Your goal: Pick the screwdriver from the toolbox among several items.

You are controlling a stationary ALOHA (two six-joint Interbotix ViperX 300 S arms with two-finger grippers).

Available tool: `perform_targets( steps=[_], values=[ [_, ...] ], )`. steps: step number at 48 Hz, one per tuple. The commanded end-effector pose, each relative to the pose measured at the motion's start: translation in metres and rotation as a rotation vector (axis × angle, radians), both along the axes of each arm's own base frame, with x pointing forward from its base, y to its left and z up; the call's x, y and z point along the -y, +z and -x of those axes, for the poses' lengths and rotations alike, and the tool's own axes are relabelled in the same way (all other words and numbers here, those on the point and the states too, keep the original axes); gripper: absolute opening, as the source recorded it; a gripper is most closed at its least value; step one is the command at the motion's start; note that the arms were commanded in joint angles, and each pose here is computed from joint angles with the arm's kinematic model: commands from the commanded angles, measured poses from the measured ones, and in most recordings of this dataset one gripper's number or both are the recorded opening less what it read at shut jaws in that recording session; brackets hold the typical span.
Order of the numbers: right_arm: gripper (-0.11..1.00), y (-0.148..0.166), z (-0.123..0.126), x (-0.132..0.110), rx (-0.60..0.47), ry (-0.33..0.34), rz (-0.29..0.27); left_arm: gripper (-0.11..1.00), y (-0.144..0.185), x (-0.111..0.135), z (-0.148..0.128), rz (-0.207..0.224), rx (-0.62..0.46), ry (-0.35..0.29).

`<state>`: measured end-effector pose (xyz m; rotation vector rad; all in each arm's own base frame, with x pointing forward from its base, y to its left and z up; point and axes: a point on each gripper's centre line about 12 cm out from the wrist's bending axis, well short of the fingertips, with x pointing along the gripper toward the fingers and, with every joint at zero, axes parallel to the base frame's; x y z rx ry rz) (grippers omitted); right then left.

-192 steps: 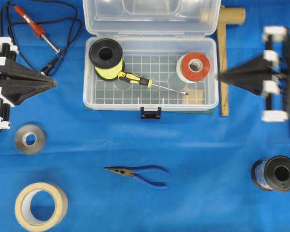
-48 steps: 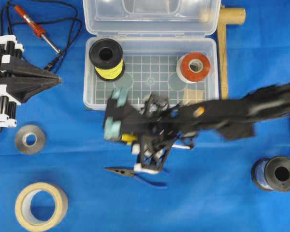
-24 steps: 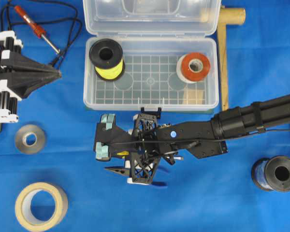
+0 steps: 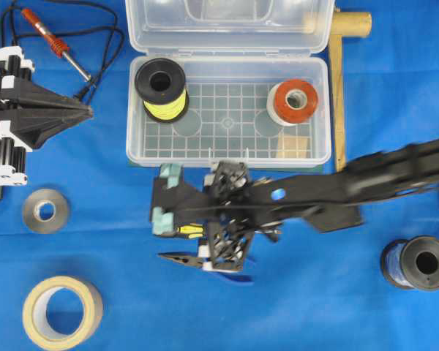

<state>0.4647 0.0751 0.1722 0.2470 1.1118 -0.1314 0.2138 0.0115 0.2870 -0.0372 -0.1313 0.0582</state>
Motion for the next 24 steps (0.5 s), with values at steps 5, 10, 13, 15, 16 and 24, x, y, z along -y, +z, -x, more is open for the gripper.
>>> perform_targets(
  steps=[5, 10, 13, 15, 16, 24],
  values=[
    [0.71, 0.078, 0.038, 0.007, 0.147, 0.023, 0.025, 0.00, 0.007, -0.001, -0.001, 0.014, 0.019, 0.002],
    [0.71, 0.099, 0.073, 0.017, 0.226, 0.041, 0.061, 0.00, 0.006, -0.001, -0.001, 0.014, 0.013, 0.002],
    [0.71, 0.105, 0.094, 0.022, 0.282, 0.058, 0.071, 0.00, 0.007, -0.001, -0.001, 0.014, 0.016, 0.002],
    [0.71, 0.107, 0.108, 0.024, 0.322, 0.068, 0.070, 0.00, 0.006, -0.001, -0.001, 0.014, 0.015, 0.002],
    [0.71, 0.107, 0.114, 0.025, 0.343, 0.071, 0.068, 0.00, 0.006, -0.001, -0.001, 0.014, 0.015, 0.002],
    [0.71, 0.114, 0.178, 0.034, 0.512, 0.095, 0.034, 0.00, 0.006, -0.001, -0.001, 0.014, 0.015, 0.002]
  ],
)
